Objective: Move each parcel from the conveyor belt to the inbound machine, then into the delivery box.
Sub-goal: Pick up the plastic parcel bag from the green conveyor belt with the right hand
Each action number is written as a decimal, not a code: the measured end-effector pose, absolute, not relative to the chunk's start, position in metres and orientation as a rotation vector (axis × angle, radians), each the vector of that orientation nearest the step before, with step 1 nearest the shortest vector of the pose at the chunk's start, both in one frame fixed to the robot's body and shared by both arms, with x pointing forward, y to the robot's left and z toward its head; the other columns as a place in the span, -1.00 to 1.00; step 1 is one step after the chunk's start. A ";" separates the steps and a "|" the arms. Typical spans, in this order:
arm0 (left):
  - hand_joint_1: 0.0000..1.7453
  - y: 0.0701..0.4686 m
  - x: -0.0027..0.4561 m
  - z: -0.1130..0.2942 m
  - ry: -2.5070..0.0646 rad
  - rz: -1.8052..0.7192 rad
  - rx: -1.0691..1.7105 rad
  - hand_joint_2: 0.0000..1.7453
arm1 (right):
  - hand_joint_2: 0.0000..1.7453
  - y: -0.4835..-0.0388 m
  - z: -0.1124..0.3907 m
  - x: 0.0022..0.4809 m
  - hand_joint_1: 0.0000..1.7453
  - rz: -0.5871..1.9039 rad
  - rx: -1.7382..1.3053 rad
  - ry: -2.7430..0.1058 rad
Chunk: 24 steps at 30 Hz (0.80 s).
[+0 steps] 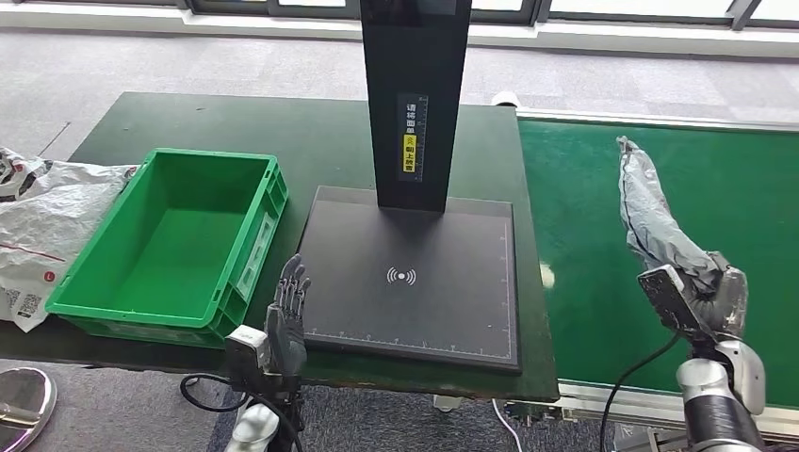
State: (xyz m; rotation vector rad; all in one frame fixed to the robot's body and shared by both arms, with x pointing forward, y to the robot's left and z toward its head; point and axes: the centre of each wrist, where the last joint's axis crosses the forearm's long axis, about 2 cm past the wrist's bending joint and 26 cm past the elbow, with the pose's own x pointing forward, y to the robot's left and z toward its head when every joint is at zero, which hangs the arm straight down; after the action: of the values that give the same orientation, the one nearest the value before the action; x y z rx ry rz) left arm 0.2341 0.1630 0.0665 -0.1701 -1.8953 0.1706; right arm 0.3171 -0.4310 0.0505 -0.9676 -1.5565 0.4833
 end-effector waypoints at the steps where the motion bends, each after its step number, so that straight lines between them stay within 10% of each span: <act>1: -1.00 0.165 0.234 0.067 -1.906 0.184 -0.181 -1.00 | 1.00 -0.426 0.052 0.315 1.00 0.473 -0.972 -1.590; 24: -1.00 0.186 0.233 0.089 -2.060 0.325 -0.182 -1.00 | 1.00 -0.202 0.077 0.238 1.00 0.721 -0.582 -2.031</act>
State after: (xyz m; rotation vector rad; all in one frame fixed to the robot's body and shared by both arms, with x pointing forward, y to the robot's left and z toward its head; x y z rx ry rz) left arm 0.2328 0.1863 0.0888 -0.1823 -2.0602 0.3251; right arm 0.2384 -0.2017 0.0766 -0.5821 -2.0311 0.7205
